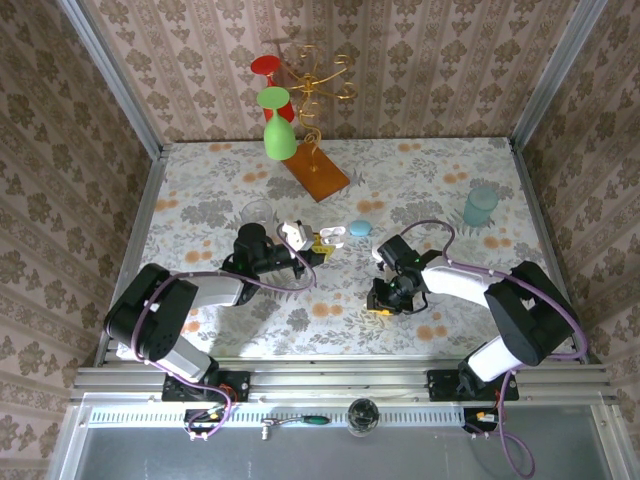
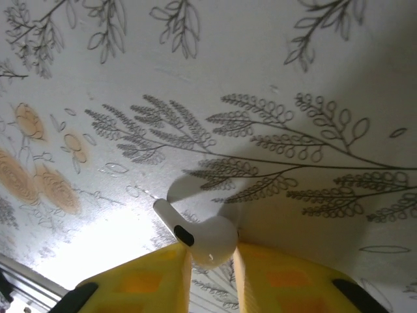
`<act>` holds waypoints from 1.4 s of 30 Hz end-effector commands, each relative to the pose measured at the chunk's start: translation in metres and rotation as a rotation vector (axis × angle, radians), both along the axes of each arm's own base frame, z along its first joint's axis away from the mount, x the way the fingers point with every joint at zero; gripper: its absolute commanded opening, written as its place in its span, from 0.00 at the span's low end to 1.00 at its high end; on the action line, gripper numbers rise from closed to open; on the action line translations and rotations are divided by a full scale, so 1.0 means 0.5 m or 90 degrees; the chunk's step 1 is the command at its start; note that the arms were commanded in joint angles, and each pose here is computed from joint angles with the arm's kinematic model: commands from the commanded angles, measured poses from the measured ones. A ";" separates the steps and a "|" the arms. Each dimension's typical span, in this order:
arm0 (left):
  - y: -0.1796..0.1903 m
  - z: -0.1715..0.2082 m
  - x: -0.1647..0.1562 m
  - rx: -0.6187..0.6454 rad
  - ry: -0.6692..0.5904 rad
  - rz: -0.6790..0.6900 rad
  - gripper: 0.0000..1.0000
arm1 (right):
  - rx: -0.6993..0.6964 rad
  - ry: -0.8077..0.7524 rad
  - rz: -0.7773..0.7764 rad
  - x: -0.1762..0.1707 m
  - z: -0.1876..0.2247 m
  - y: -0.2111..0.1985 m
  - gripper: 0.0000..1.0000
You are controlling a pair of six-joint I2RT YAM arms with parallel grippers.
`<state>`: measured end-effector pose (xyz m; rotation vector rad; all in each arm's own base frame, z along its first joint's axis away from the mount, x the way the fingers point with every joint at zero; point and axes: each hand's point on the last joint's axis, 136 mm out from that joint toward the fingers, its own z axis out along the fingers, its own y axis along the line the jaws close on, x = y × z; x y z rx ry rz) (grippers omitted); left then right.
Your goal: Insert the wireless bluetooth earbuds into the charging case
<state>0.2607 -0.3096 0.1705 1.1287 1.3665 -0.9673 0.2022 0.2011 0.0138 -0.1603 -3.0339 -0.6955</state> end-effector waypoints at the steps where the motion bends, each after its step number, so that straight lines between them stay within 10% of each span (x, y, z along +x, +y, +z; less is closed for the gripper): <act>1: 0.005 0.011 -0.003 0.000 -0.016 -0.001 0.00 | -0.021 -0.002 -0.007 0.009 -0.013 -0.001 0.20; 19: 0.020 -0.001 0.010 0.013 -0.010 0.025 0.00 | -0.225 -0.023 0.073 0.010 0.052 -0.110 0.12; 42: 0.019 -0.014 0.011 0.017 0.010 0.026 0.00 | -0.024 -0.015 0.027 0.075 0.056 -0.011 0.33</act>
